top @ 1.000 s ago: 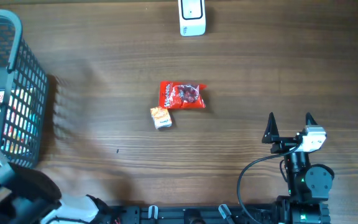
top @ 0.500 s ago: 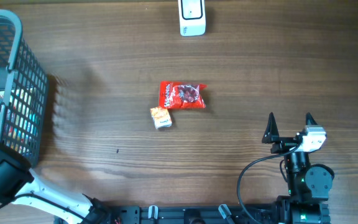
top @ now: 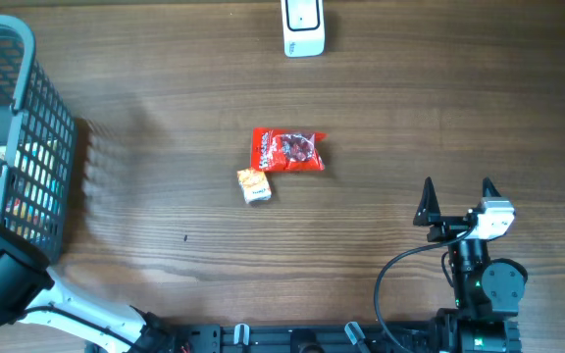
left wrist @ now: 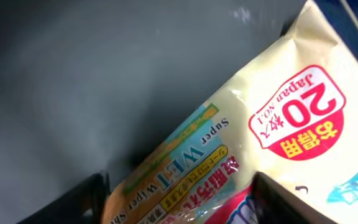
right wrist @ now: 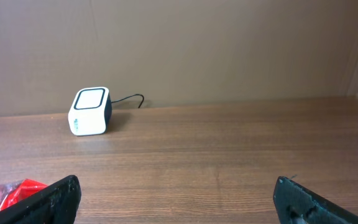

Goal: Scan the item barcode

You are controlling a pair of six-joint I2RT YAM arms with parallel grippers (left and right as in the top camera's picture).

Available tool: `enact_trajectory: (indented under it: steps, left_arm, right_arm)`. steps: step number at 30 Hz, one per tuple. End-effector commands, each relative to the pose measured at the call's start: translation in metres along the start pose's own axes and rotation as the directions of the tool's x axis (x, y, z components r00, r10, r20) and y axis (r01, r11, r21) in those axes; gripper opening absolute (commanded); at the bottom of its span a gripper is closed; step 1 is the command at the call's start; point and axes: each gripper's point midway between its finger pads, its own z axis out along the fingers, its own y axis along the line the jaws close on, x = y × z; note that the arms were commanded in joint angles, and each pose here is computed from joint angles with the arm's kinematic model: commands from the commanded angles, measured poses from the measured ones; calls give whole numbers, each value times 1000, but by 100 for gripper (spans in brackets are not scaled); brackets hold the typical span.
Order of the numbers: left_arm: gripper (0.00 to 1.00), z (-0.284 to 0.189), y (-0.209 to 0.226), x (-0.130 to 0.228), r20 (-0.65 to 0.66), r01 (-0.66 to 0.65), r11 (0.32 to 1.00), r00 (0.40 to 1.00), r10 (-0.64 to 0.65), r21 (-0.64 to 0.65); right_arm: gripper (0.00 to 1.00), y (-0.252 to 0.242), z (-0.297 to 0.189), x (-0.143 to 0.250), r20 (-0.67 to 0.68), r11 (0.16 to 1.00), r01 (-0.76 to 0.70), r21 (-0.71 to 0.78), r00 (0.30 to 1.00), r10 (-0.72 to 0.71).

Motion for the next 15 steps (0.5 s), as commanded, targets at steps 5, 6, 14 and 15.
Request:
enact_trajectory:
  steps: [5, 6, 14, 15]
  left_arm:
    - [4, 8, -5, 50, -183, 47, 999, 982, -41, 25]
    - [4, 5, -5, 50, -182, 81, 997, 980, -77, 18]
    - [4, -165, -21, -28, 233, 83, 993, 967, -101, 87]
    - [4, -188, -23, -35, 303, 72, 993, 948, -99, 98]
  right_arm:
    - [100, -2, 0, -2, 8, 1000, 8, 12, 1000, -8]
    - [100, -2, 0, -2, 8, 1000, 8, 13, 1000, -9]
    - [100, -2, 0, -2, 8, 1000, 8, 13, 1000, -9]
    - [100, -2, 0, -2, 8, 1000, 8, 13, 1000, -9]
